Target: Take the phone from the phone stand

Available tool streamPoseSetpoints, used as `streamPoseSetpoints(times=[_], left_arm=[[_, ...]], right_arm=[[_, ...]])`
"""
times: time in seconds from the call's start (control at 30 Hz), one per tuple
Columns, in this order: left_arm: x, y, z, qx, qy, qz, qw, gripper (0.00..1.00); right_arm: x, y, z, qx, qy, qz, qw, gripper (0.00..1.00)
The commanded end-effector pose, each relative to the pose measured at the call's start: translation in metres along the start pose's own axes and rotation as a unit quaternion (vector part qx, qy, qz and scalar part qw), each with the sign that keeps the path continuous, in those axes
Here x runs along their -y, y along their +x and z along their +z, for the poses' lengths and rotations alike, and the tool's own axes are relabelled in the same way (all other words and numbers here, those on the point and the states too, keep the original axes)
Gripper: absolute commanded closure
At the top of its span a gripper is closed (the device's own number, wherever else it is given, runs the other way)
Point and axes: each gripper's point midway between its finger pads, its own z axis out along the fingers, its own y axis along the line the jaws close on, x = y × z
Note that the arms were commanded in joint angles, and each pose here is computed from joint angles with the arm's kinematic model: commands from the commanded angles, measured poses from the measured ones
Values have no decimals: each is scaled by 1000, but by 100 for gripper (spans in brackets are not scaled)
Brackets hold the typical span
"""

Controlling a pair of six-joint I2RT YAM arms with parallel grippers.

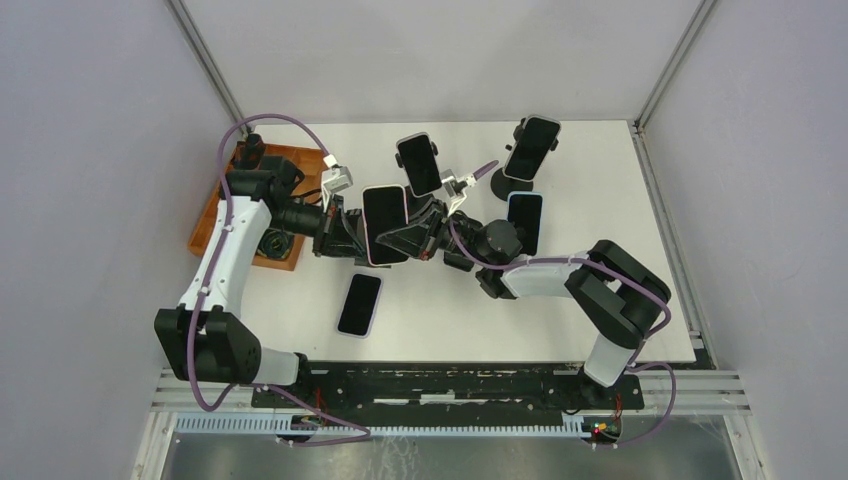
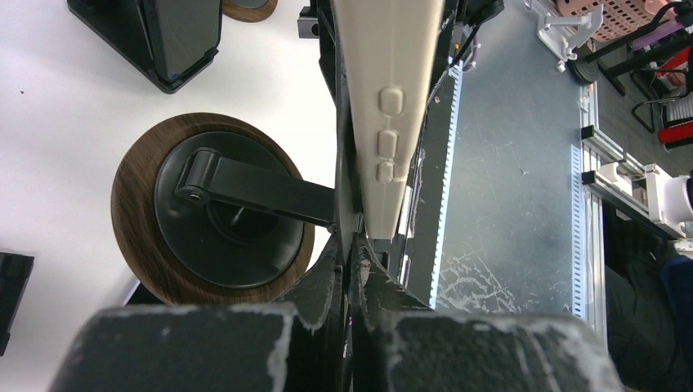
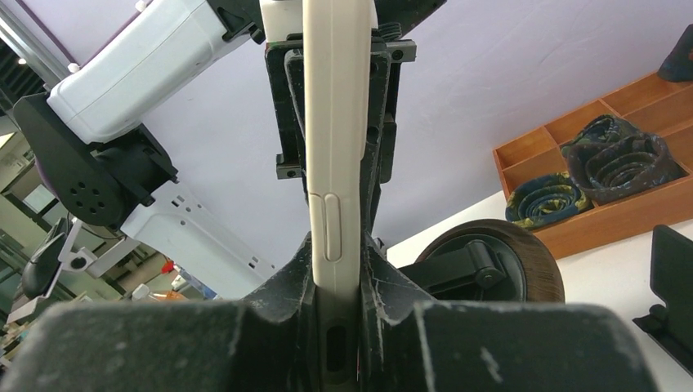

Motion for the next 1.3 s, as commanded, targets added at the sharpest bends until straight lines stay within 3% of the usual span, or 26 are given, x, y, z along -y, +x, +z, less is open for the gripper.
streamPoseSetpoints(times=[0.0, 0.13, 0.27, 0.47, 0.77, 1.0, 1.17, 1.27], left_arm=[[-10, -11, -5, 2, -26, 50, 998, 98], [-9, -14, -9, 1, -35, 73, 997, 98], [-8, -16, -11, -1, -45, 88, 995, 98], [-12, -17, -12, -2, -52, 88, 995, 98], [-25, -25, -19, 6, -84, 92, 992, 98], [-43, -30, -25, 4, -133, 93, 987, 98], [-44, -41, -27, 20, -138, 105, 985, 98], [-44, -46, -27, 26, -139, 106, 984, 98]], right_arm=[[-58, -41, 6, 68, -96, -26, 993, 76], [-47, -36, 2, 63, -80, 0, 995, 60], [-41, -29, -4, 57, -71, 13, 996, 53], [-37, -28, -10, 53, -57, 18, 997, 59], [-34, -24, -34, 44, -29, 18, 998, 58], [-31, -7, -49, -2, -1, 17, 1000, 77], [-1, 41, -56, -93, 87, 39, 991, 97], [28, 79, -60, -148, 155, 76, 974, 100]])
